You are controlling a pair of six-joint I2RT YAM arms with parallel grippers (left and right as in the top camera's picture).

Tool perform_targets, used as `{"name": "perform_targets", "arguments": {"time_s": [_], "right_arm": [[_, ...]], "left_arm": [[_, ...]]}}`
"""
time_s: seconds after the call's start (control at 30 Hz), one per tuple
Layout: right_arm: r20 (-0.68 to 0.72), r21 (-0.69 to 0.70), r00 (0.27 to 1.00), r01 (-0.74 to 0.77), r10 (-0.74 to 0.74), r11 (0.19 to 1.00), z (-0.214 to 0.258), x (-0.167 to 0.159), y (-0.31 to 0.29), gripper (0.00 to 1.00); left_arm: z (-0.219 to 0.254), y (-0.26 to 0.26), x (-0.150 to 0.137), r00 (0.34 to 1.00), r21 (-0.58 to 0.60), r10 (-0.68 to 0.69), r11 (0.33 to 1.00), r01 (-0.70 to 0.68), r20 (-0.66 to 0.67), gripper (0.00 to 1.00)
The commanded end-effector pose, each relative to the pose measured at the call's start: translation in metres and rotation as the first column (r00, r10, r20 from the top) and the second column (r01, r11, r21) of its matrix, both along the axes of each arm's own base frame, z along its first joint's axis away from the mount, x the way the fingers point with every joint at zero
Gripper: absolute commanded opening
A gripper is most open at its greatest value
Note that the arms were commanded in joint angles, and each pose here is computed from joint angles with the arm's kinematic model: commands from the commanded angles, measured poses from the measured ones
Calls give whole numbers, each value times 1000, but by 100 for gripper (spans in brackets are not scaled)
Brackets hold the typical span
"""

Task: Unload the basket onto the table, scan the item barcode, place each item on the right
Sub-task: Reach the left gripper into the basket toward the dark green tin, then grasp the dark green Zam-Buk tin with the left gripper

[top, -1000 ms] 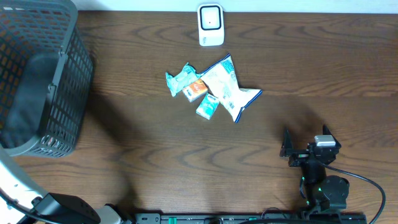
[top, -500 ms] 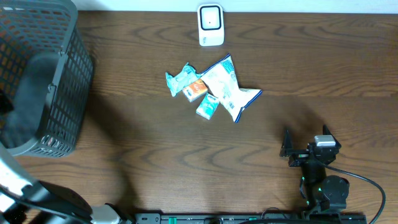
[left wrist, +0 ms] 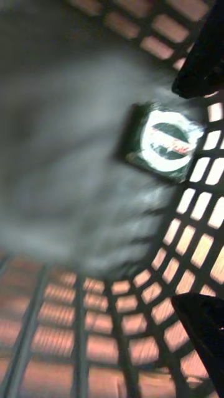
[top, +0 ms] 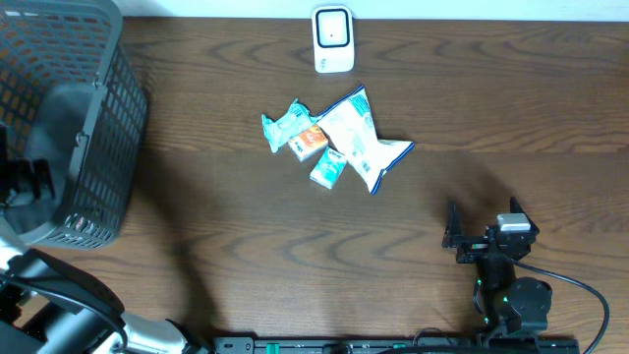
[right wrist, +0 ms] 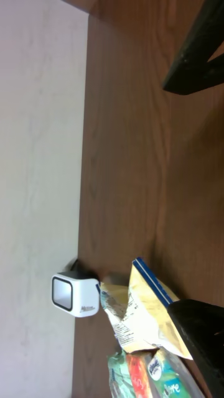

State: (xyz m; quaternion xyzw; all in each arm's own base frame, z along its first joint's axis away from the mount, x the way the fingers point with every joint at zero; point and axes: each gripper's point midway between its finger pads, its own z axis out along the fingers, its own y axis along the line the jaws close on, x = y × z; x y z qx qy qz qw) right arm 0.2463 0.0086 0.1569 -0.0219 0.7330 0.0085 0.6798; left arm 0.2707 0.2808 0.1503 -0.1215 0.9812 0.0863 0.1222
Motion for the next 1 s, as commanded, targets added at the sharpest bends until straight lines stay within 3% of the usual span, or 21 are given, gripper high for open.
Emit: {"name": "perform_targets", "arguments": {"time_s": [0.0, 0.23, 0.6, 0.7, 0.97], "right_arm": [[0, -12, 1000, 3, -3, 1000, -1, 0, 0, 99], [0, -13, 1000, 3, -3, 1000, -1, 0, 0, 99], [0, -12, 1000, 3, -3, 1000, -1, 0, 0, 99], [0, -12, 1000, 3, -3, 1000, -1, 0, 0, 99], [0, -12, 1000, 3, -3, 1000, -1, 0, 0, 99]], "left_arm": [[-18, -9, -7, 995, -65, -76, 995, 72, -66, 98], [-53, -31, -29, 975, -219, -111, 973, 68, -191, 98], [-100, -47, -43, 940, -371, -150, 928, 27, -307, 98], [-106, -52, -48, 927, -406, -187, 913, 41, -326, 100], [-117, -70, -66, 889, -482, -306, 869, 114, -341, 94]]}}
